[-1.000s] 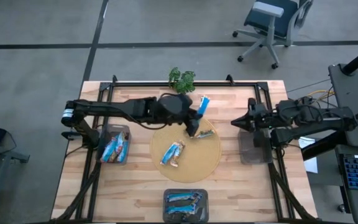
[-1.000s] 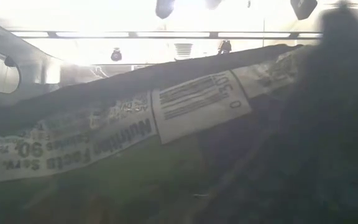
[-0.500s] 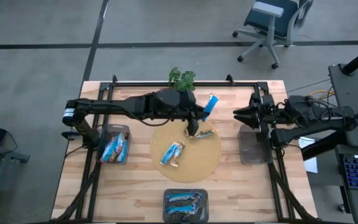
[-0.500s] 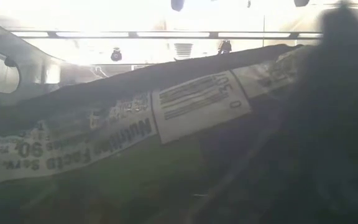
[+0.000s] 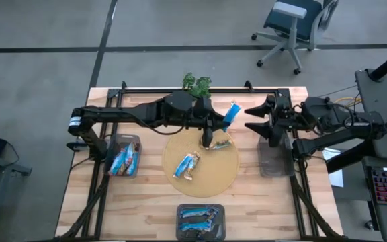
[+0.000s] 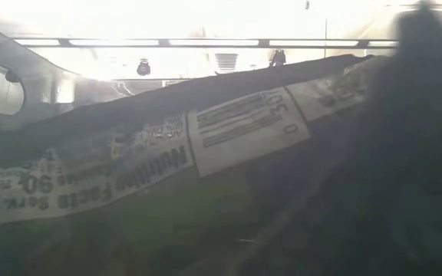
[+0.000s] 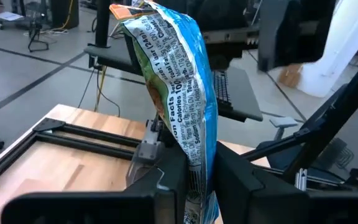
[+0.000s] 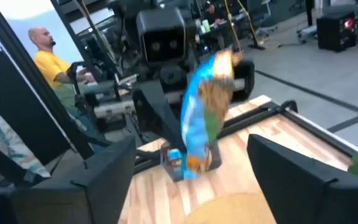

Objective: Pick and place Granola Bars by type
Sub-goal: Put the yellow granola bar into the top right bin

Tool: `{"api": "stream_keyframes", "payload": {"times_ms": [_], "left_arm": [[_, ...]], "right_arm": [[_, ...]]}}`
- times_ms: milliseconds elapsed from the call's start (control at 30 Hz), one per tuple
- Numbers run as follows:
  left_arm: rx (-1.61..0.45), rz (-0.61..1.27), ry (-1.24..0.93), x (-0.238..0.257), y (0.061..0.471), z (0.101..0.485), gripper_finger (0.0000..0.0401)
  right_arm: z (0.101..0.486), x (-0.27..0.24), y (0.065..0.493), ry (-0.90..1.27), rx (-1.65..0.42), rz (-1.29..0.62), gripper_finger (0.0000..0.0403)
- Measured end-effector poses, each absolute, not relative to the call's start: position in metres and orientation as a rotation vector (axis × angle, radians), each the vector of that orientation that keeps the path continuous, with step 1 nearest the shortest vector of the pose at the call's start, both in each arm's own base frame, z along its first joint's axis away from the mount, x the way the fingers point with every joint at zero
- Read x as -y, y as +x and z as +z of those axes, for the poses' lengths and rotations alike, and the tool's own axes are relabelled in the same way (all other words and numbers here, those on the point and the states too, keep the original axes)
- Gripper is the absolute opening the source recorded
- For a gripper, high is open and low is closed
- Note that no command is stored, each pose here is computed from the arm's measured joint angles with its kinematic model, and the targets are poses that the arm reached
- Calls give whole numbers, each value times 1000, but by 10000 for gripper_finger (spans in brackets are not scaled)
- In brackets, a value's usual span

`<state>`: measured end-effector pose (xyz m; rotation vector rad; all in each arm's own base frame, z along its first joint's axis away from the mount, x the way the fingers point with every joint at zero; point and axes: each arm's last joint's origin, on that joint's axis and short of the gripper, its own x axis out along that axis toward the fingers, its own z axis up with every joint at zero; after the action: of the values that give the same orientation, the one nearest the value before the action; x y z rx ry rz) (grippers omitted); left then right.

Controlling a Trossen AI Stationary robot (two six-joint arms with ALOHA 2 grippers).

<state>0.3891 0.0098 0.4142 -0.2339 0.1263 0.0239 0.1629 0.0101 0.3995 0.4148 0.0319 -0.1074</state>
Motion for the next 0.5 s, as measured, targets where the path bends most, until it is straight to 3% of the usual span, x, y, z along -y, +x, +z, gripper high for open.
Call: {"api": "stream_keyframes", "payload": {"times_ms": [200,500], "left_arm": [[-94,-7,-228,-9,393,414,50],[-43,-51,-213,-8,396,418,50]], "right_arm": [[408,-10,172,382,-32,-114,323],[408,-4,185,380,-48,-150,327]]}}
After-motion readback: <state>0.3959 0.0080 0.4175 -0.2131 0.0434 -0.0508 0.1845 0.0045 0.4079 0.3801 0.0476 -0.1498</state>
